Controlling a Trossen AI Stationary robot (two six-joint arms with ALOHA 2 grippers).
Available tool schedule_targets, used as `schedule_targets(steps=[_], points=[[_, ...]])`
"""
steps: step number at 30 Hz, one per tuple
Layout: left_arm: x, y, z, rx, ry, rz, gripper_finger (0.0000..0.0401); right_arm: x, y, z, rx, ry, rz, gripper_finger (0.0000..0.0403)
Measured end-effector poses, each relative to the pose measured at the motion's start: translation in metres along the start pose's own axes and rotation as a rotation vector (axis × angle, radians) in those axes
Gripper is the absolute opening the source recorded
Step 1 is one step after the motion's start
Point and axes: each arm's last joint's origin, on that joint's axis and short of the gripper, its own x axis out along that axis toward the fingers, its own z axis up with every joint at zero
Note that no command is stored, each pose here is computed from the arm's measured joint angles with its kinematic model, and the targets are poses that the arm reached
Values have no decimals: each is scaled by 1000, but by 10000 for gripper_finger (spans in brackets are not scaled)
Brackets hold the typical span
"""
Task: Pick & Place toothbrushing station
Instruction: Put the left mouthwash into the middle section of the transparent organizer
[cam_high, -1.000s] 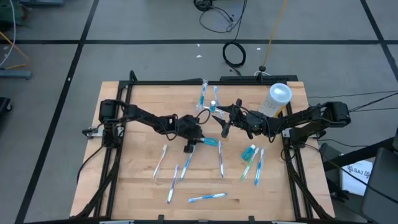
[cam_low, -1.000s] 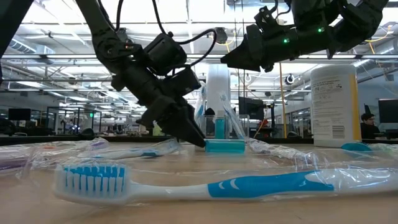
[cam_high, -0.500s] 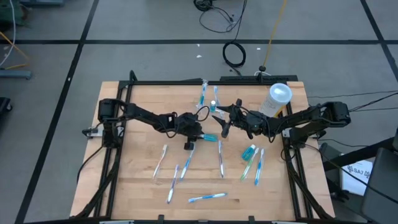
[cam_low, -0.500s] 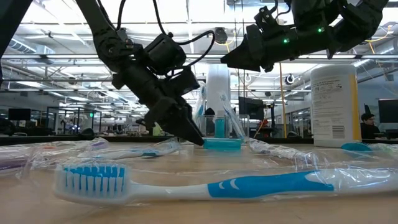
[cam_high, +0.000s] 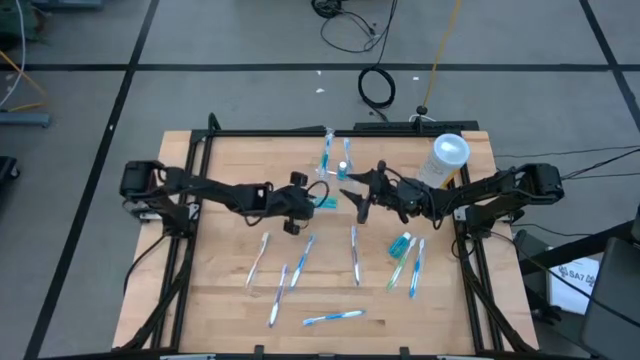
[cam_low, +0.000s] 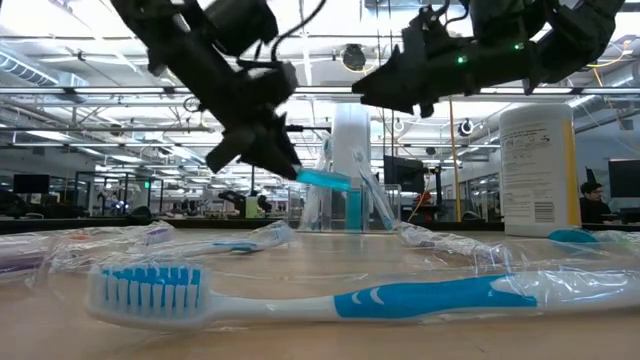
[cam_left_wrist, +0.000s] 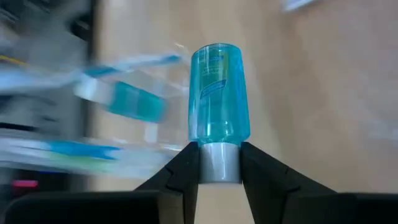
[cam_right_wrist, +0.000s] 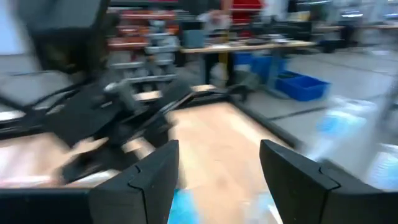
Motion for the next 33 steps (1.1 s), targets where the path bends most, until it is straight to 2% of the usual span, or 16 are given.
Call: schedule_targets(steps=[6,14,18,23,28,33], points=[[-18,-8,12,301,59,119,106,6,9,15,71,-35,155,219],[-34,-29,26,583,147,238,106,21,20,9,68,139,162,219],[-41,-42,33,677,132,242,106,30,19,6,68,159,175,219],[-48,-53,39,796,103,234,106,38,19,2,80,185,300,219],[-51,-54,47,855,63,281,106,37,19,0,80,199,306,219],[-54,-48,56,949,29,358,106,38,18,0,190,215,290,219]])
